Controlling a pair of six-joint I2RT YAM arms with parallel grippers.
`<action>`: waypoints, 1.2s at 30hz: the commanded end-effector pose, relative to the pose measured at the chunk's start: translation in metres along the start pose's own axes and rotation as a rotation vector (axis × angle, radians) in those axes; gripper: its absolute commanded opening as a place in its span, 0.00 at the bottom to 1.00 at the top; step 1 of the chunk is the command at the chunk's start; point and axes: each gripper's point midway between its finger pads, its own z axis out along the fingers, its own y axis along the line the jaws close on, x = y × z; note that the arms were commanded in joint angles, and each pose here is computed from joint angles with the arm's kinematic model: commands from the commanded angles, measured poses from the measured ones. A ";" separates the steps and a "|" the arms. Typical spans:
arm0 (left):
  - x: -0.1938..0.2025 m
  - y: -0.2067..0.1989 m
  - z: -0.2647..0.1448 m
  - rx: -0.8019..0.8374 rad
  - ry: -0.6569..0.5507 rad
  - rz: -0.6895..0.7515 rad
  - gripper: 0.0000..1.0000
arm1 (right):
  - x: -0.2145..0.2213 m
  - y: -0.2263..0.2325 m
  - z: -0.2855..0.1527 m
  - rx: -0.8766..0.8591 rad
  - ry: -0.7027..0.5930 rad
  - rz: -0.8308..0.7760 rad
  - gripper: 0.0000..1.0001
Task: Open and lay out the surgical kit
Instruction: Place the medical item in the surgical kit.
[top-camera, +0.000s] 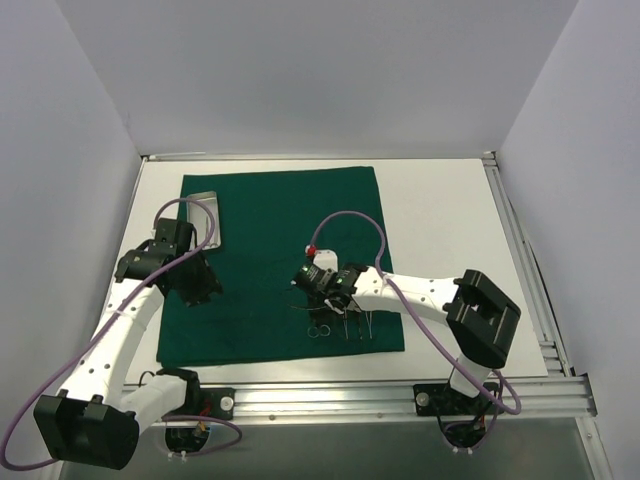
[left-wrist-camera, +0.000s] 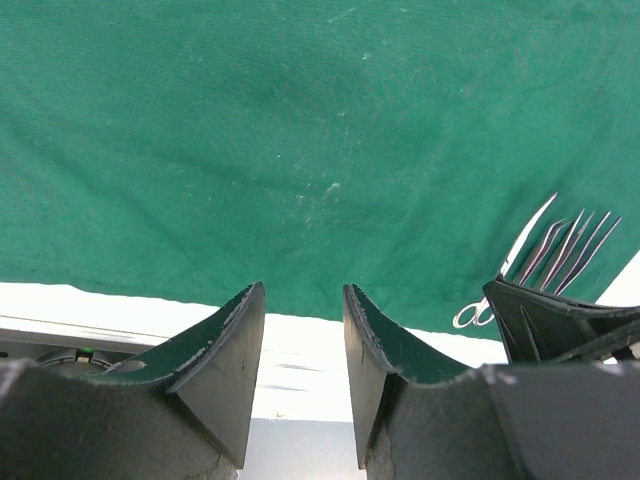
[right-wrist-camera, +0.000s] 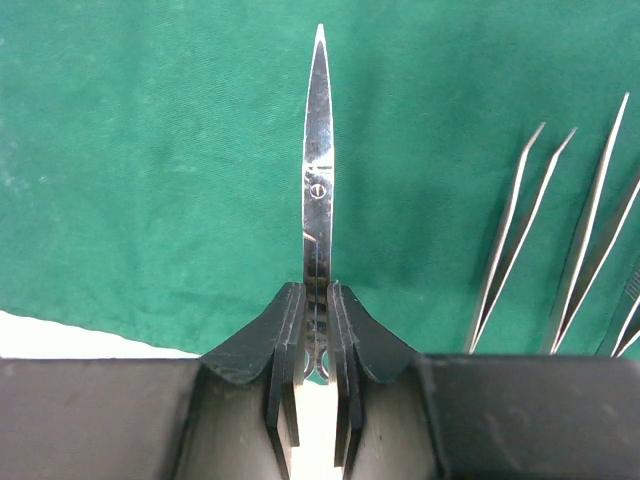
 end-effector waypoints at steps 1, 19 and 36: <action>-0.005 -0.007 -0.004 0.039 -0.028 -0.012 0.46 | -0.004 -0.019 -0.004 0.043 -0.025 0.062 0.00; -0.004 -0.006 0.002 0.038 -0.022 -0.003 0.46 | 0.017 -0.031 0.009 0.071 0.054 0.034 0.00; -0.008 -0.008 0.001 0.040 -0.031 0.011 0.47 | 0.026 -0.034 0.024 0.089 0.123 0.018 0.07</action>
